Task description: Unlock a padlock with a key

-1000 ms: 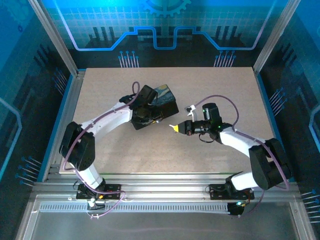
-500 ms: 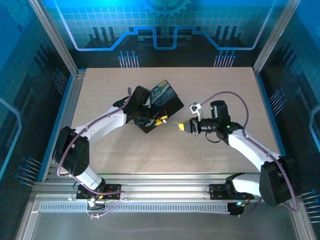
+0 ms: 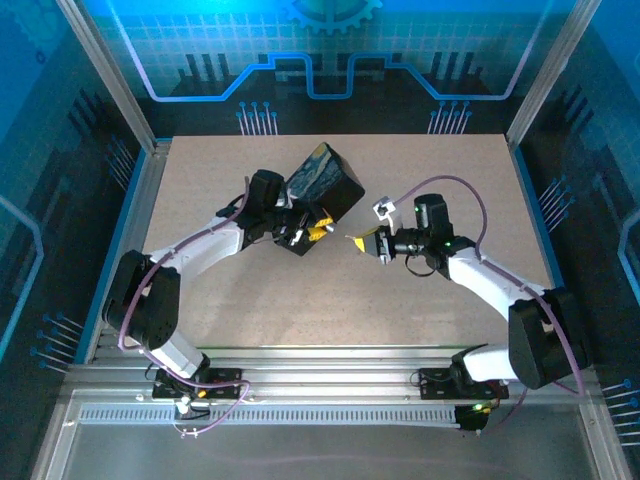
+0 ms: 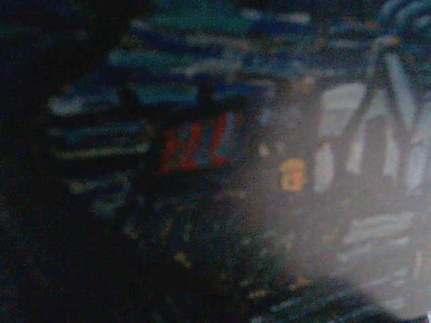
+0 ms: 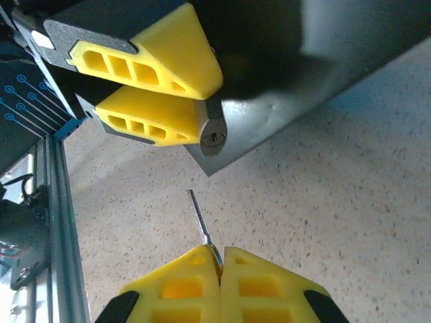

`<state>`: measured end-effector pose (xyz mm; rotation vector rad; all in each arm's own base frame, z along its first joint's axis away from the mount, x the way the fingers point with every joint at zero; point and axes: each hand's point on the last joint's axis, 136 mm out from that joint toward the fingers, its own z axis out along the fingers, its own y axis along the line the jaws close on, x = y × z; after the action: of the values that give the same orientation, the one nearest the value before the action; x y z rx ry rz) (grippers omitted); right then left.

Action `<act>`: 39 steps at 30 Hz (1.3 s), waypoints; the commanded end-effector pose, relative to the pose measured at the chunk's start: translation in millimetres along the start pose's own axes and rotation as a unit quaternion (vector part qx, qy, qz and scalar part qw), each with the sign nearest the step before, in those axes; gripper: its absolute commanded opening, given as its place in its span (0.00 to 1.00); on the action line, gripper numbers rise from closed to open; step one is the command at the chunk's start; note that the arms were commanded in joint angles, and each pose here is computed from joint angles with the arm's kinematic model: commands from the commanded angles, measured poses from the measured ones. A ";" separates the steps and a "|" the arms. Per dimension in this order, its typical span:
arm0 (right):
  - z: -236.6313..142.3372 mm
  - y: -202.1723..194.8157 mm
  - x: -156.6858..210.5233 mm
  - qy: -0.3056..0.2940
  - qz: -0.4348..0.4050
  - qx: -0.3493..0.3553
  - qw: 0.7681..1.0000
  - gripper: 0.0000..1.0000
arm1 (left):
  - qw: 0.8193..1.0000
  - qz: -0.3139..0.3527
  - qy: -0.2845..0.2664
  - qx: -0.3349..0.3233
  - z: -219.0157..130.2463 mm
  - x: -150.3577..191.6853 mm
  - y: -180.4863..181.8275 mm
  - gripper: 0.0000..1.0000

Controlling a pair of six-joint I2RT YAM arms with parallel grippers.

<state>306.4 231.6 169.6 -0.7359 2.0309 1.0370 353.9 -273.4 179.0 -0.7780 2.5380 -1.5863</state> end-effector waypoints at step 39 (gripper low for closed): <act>31.9 -1.4 -30.0 -0.050 -0.049 -0.010 0.998 0.00 | 0.999 0.011 0.023 0.042 -12.3 9.7 -16.1 0.00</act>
<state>329.5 255.3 163.0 -0.7589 1.9692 1.0434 356.4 -271.2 182.4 -0.7826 2.5084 -1.6460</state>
